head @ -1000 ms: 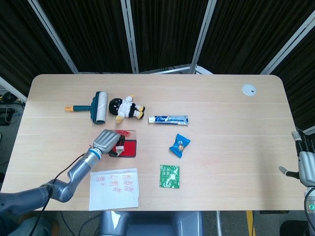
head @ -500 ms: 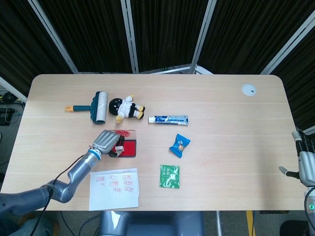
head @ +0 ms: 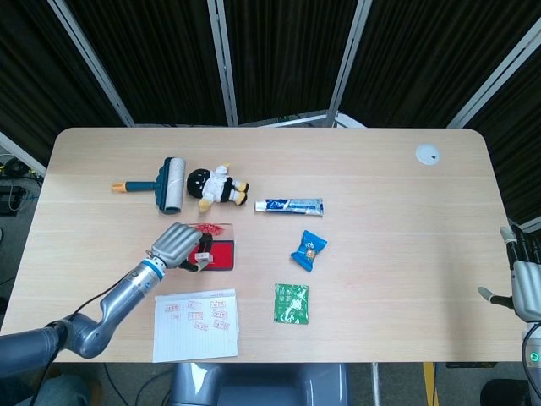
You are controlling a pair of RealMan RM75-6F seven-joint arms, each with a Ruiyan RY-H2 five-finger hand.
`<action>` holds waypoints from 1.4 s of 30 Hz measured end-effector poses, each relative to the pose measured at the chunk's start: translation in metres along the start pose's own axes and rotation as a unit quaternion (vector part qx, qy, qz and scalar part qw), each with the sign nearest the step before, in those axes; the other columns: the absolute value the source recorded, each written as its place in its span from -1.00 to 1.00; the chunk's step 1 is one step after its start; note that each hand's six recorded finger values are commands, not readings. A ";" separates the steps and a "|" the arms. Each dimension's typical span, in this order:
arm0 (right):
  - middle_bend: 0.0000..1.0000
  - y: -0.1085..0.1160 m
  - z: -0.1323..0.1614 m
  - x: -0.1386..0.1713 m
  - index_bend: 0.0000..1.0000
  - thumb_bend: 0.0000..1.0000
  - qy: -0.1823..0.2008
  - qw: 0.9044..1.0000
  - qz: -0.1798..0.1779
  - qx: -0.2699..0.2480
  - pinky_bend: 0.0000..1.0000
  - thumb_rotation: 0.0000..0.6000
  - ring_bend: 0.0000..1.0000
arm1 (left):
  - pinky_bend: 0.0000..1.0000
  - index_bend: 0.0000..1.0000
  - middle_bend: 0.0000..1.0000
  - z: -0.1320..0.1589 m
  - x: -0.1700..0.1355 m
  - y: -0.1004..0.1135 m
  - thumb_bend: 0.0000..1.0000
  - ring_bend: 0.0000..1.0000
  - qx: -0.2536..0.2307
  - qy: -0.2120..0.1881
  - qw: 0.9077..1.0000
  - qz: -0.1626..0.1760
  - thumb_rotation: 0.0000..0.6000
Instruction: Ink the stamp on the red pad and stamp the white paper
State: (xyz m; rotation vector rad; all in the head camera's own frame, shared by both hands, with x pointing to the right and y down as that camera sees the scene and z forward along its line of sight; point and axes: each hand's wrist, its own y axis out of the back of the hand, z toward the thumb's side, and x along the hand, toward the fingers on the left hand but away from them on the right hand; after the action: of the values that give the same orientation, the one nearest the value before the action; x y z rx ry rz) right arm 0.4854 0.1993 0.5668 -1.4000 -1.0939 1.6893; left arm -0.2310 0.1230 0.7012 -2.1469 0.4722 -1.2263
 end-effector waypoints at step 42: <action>-1.00 0.013 0.002 0.008 -1.00 -1.00 0.011 1.000 -0.015 -0.016 -1.00 1.00 -1.00 | 0.48 0.20 0.15 0.009 -0.112 -0.095 -0.02 0.60 0.052 -0.089 0.992 -0.066 1.00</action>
State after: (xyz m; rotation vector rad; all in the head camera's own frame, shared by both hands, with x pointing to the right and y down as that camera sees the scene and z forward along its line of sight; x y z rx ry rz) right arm 0.4821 0.2009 0.5517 -1.4115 -1.1283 1.6388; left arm -0.2795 0.2619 0.6886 -2.2016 0.1882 -1.0914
